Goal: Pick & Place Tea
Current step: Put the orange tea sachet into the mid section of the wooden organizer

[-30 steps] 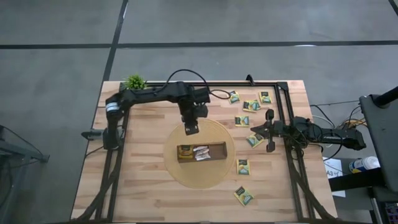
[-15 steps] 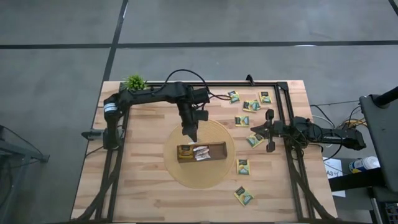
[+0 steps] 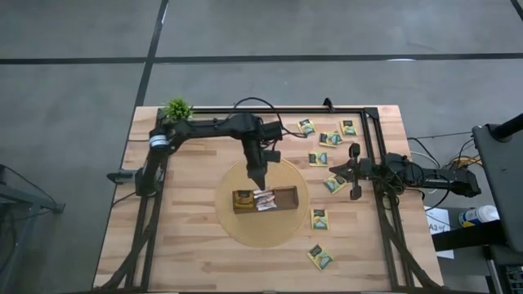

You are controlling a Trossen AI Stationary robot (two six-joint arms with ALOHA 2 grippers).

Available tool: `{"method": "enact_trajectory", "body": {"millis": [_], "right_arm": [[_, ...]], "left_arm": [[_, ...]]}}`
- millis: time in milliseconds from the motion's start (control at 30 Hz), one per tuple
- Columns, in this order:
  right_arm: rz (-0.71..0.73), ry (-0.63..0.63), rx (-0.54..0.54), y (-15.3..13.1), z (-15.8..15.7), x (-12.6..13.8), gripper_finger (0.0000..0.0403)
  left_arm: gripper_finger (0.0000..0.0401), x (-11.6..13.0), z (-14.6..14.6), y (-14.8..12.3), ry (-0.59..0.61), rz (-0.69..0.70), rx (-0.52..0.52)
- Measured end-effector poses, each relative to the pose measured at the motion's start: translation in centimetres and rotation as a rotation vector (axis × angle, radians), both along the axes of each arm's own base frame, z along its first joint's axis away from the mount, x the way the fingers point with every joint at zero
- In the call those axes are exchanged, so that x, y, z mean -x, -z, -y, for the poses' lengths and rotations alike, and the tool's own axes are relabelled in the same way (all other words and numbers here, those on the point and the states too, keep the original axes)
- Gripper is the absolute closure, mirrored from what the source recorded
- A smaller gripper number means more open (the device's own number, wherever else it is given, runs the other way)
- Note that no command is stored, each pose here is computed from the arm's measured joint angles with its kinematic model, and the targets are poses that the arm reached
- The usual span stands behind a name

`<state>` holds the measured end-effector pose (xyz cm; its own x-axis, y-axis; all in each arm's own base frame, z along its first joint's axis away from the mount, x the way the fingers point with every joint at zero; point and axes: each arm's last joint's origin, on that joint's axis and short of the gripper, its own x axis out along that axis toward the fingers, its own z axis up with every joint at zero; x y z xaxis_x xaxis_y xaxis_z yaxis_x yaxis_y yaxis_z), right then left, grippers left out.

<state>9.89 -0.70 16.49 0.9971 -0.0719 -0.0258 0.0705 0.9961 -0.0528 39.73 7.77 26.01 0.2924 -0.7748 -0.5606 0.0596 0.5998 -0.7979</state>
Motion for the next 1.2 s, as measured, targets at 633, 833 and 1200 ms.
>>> {"method": "enact_trajectory", "body": {"millis": [633, 833, 1200], "right_arm": [[0.0, 0.0, 0.0, 0.0, 0.0, 0.0, 0.0394], [0.0, 0.0, 0.0, 0.0, 0.0, 0.0, 0.0394], [0.0, 0.0, 0.0, 0.0, 0.0, 0.0, 0.0394]], "left_arm": [[0.0401, -1.1, -1.9, 2.5, -0.021, -0.011, 0.031], [0.0401, -1.7, -1.1, 3.6, 0.008, -0.027, 0.11], [0.0401, -2.4, -0.8, 5.8, 0.019, -0.072, 0.124]]}}
